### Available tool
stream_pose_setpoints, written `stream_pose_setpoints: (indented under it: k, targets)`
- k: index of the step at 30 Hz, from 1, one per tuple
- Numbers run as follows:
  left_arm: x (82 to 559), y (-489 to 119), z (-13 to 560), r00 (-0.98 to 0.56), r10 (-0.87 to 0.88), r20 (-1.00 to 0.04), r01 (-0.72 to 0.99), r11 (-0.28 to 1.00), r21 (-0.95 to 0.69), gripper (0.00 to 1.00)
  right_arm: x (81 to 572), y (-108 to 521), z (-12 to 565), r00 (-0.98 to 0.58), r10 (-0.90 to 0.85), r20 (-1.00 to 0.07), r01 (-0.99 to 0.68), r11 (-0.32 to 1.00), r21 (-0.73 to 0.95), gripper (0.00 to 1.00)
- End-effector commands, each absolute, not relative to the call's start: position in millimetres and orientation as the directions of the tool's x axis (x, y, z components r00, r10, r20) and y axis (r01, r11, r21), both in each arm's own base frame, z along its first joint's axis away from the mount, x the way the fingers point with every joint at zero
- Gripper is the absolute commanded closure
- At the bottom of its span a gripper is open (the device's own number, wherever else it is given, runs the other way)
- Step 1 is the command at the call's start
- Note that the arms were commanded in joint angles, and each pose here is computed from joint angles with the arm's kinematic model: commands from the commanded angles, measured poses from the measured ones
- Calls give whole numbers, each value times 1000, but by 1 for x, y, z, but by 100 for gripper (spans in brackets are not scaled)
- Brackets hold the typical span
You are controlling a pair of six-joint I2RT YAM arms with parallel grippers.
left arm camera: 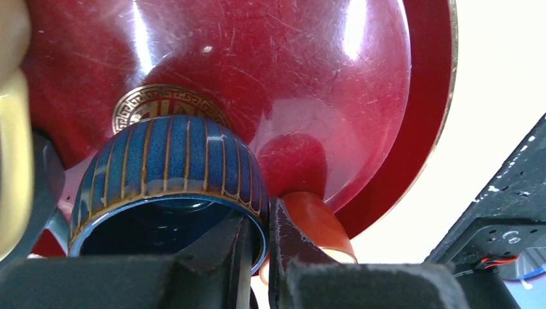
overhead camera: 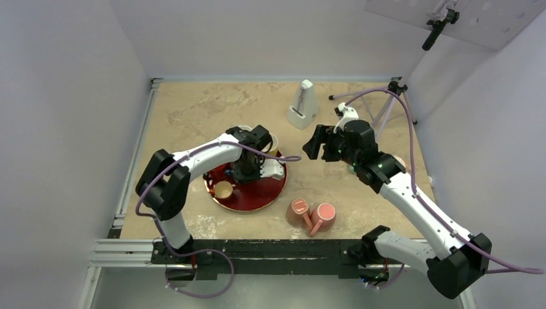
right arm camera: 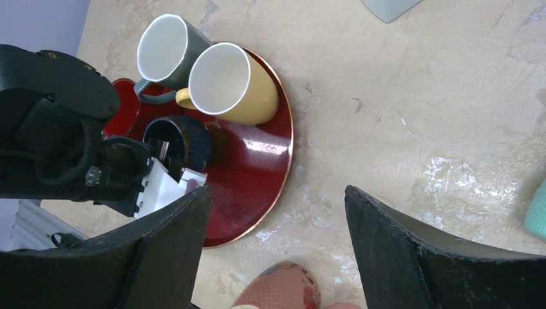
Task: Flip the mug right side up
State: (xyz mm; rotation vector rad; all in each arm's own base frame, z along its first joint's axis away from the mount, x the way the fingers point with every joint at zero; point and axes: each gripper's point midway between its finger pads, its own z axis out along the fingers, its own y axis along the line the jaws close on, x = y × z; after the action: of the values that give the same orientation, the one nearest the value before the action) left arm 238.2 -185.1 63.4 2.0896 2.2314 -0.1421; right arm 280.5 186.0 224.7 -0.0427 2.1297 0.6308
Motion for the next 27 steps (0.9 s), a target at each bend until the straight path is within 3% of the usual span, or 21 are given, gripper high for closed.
stream_pose_setpoints:
  k: [1, 3, 6, 12, 22, 27]
  targets:
    - [251, -184, 54, -19, 994, -109, 999, 22, 30, 99, 276, 189, 230, -595, 179, -783, -300, 855, 424, 20]
    - [254, -183, 51, -21, 995, -98, 999, 25, 41, 87, 271, 189, 226, -611, 168, -773, -302, 854, 424, 20]
    - [258, -184, 53, -33, 994, -104, 998, 39, 52, 60, 259, 187, 208, -670, 145, -728, -276, 861, 426, 20]
    - [252, -186, 84, -70, 986, -152, 995, 80, 61, 39, 196, 219, 190, -774, 5, -633, -361, 817, 449, 22]
    - [215, -203, 159, -204, 910, -361, 979, 192, -69, 36, 97, 216, 153, -907, -90, -411, -260, 888, 379, 24]
    - [212, -204, 165, -242, 889, -390, 970, 225, -90, 36, 62, 233, 126, -909, -236, -345, -348, 883, 314, 26]
